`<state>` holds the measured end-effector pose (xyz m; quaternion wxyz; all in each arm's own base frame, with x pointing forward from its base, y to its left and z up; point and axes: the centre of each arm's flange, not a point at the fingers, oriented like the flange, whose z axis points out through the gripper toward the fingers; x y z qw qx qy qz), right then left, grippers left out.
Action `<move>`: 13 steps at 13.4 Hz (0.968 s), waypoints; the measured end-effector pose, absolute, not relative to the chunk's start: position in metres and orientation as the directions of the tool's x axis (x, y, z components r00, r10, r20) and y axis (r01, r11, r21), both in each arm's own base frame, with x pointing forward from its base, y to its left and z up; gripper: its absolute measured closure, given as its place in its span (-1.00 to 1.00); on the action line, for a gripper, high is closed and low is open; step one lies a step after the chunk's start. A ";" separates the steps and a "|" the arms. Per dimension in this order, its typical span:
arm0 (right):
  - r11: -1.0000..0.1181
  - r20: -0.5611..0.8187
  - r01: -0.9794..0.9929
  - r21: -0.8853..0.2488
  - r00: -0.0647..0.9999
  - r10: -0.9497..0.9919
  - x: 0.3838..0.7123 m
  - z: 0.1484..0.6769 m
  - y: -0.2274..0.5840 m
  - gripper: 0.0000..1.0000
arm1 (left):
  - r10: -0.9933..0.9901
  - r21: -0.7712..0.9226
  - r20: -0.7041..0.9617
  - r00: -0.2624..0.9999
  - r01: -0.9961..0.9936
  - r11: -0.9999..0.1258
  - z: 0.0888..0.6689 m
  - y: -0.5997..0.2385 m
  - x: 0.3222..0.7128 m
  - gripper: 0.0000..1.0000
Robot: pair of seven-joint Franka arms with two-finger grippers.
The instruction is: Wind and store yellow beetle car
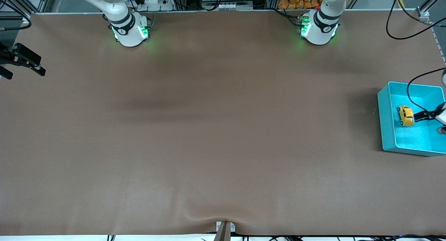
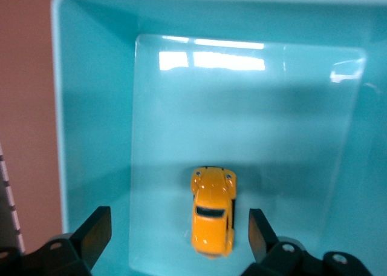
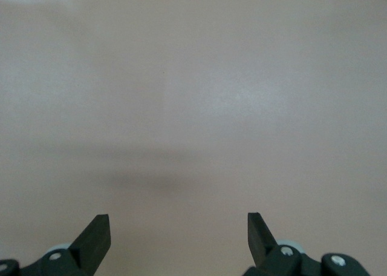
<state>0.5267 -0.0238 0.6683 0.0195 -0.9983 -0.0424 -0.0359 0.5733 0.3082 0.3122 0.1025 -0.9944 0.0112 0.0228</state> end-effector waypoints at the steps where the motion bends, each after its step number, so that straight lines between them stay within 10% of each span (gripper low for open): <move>1: -0.996 0.075 0.086 -0.036 0.994 0.083 0.527 0.669 -0.024 -1.00 | -0.007 -0.191 -0.046 0.999 -0.015 -0.981 0.341 0.300 0.579 -1.00; 13: -0.996 0.076 0.084 -0.036 0.994 0.081 0.526 0.670 -0.025 -1.00 | -0.082 -0.106 0.065 0.995 -0.075 -0.992 0.661 0.104 0.550 -1.00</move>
